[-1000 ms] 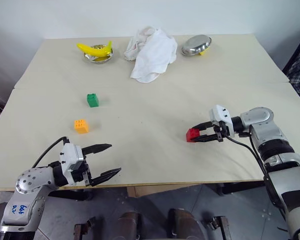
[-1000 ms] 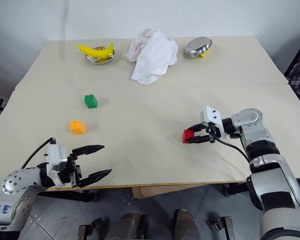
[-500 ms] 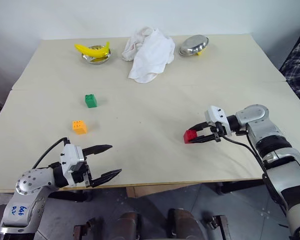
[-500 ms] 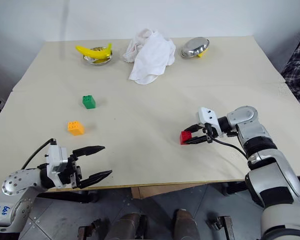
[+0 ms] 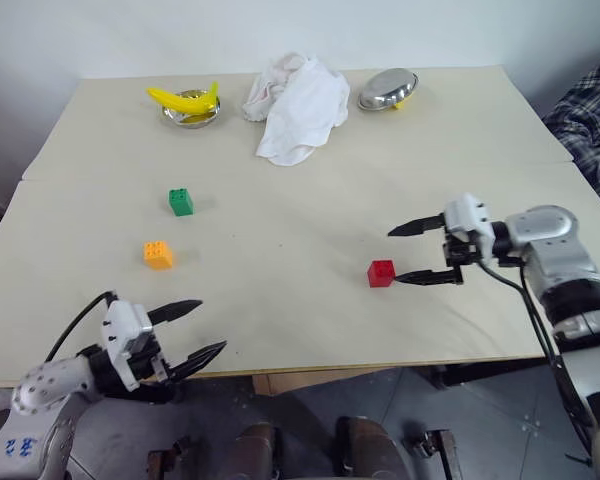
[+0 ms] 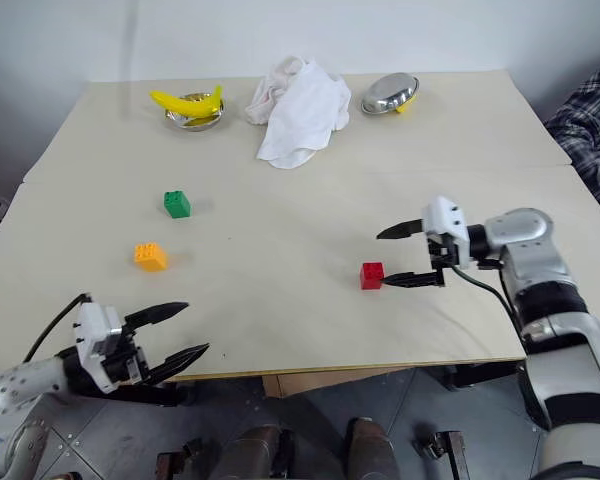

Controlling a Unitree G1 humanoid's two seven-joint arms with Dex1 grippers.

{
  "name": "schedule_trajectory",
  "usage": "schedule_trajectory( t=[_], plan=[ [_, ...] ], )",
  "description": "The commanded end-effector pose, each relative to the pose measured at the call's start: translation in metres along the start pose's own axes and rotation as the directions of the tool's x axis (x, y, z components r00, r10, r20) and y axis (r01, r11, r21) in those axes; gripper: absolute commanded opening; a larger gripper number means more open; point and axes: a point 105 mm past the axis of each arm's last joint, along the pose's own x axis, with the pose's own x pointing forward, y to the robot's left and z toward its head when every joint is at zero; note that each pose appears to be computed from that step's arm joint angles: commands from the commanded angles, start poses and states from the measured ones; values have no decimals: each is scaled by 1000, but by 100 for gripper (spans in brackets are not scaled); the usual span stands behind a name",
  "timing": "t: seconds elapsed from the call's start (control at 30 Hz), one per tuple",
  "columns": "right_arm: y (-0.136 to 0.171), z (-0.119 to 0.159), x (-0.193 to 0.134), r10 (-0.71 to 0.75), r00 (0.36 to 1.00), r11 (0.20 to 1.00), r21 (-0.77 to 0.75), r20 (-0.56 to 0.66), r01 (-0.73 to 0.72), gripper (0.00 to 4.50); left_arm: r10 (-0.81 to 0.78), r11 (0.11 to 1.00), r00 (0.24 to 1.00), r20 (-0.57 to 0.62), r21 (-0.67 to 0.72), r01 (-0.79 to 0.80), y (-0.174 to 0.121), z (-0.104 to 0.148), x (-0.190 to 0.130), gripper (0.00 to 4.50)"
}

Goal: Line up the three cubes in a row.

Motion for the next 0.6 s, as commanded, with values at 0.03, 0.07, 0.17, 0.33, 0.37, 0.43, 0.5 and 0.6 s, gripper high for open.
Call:
schedule_trajectory(
  t=[0.03, 0.07, 0.17, 0.33, 0.37, 0.43, 0.5, 0.6],
  plan=[
    [17, 16, -15, -105, 982, 994, 40, 158, 99, 448, 254, 967, 964, 83, -22, -253, 22, 5, -28, 450],
    [23, 15, -16, -157, 971, 988, 40, 179, 152, 448, 343, 939, 933, 105, -47, -340, 30, 3, -38, 450],
    [40, 7, -20, -281, 938, 959, 82, 202, 270, 448, 574, 819, 804, 158, -118, -562, 49, -1, -68, 450],
    [53, 2, -20, -378, 904, 925, 116, 202, 361, 448, 640, 768, 753, 156, -169, -618, 48, -7, -82, 450],
    [53, 2, -20, -385, 901, 923, 117, 202, 368, 448, 635, 772, 757, 153, -172, -612, 47, -6, -80, 450],
    [51, 3, -22, -397, 895, 918, 112, 202, 381, 448, 623, 781, 765, 160, -163, -602, 47, 0, -76, 450],
    [48, 5, -23, -406, 891, 913, 113, 204, 391, 448, 604, 796, 779, 166, -155, -585, 47, 5, -72, 450],
    [52, 4, -22, -389, 900, 920, 119, 198, 372, 448, 601, 799, 781, 170, -117, -589, 57, 23, -62, 450]
  ],
)
